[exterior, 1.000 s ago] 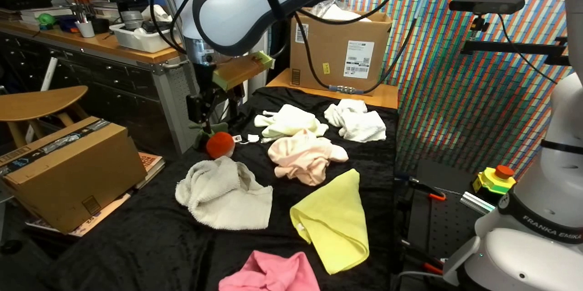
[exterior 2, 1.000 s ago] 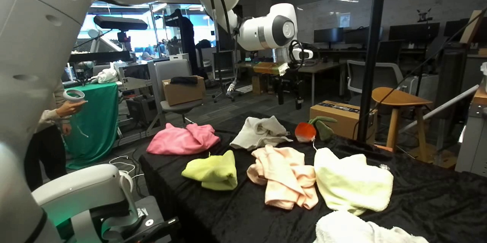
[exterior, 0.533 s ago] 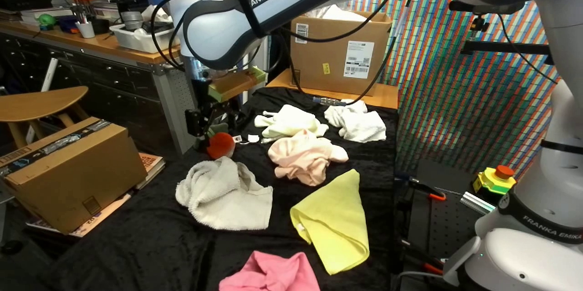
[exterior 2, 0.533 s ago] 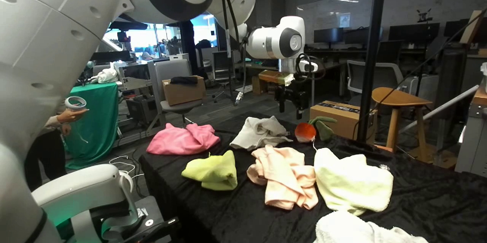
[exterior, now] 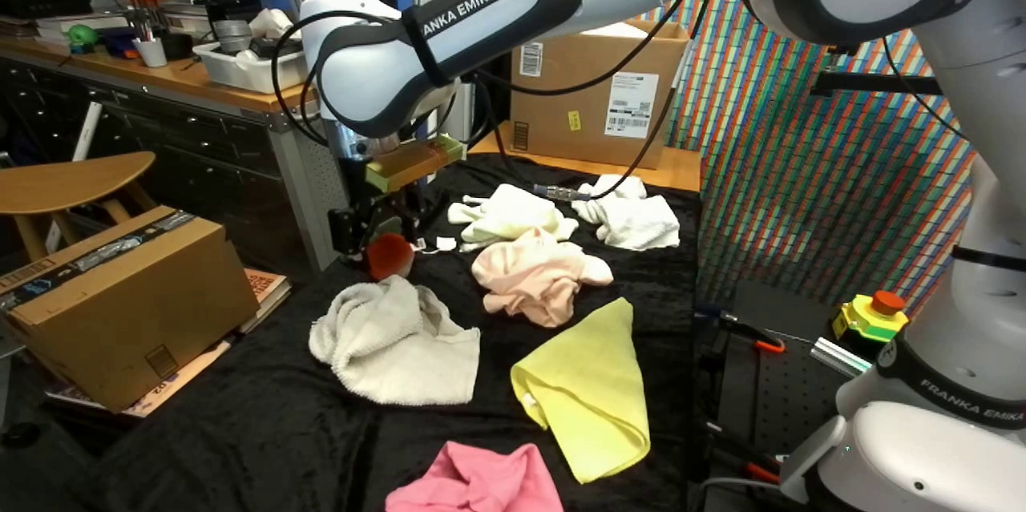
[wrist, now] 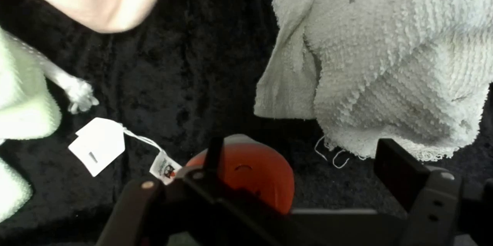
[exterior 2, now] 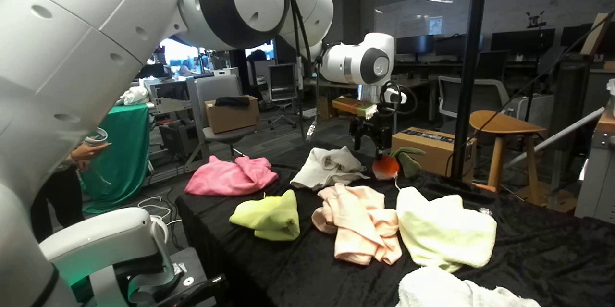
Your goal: Pick up the clothes and toy from the table and stack them on each other.
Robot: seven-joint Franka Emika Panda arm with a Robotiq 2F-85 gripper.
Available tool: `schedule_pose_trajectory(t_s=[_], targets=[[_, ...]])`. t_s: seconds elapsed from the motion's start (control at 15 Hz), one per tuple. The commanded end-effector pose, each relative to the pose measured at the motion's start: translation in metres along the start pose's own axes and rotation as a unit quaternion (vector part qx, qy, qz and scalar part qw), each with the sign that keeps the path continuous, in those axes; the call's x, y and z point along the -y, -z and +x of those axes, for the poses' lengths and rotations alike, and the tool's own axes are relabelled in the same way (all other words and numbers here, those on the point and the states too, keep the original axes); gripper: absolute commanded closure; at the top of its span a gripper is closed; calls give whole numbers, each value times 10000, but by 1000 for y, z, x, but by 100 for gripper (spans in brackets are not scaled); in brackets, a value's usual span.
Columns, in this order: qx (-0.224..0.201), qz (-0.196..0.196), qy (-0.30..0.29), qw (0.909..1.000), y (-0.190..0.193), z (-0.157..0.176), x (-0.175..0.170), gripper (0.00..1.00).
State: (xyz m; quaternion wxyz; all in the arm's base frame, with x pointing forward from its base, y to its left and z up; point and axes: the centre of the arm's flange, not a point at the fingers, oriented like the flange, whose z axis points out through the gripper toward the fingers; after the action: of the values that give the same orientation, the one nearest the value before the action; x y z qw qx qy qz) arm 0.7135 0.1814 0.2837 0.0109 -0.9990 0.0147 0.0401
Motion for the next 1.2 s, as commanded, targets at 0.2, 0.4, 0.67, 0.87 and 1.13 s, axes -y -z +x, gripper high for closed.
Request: schedule_pose_trajectory(t_s=[0.2, 0.4, 0.67, 0.87, 1.13], targets=[[14, 63, 111, 9999, -10, 22, 0, 0], [26, 20, 110, 9999, -18, 25, -3, 0], [7, -69, 101, 9999, -24, 27, -9, 31], [-22, -127, 56, 9999, -24, 28, -13, 56], [-111, -223, -30, 9997, -19, 32, -21, 85]])
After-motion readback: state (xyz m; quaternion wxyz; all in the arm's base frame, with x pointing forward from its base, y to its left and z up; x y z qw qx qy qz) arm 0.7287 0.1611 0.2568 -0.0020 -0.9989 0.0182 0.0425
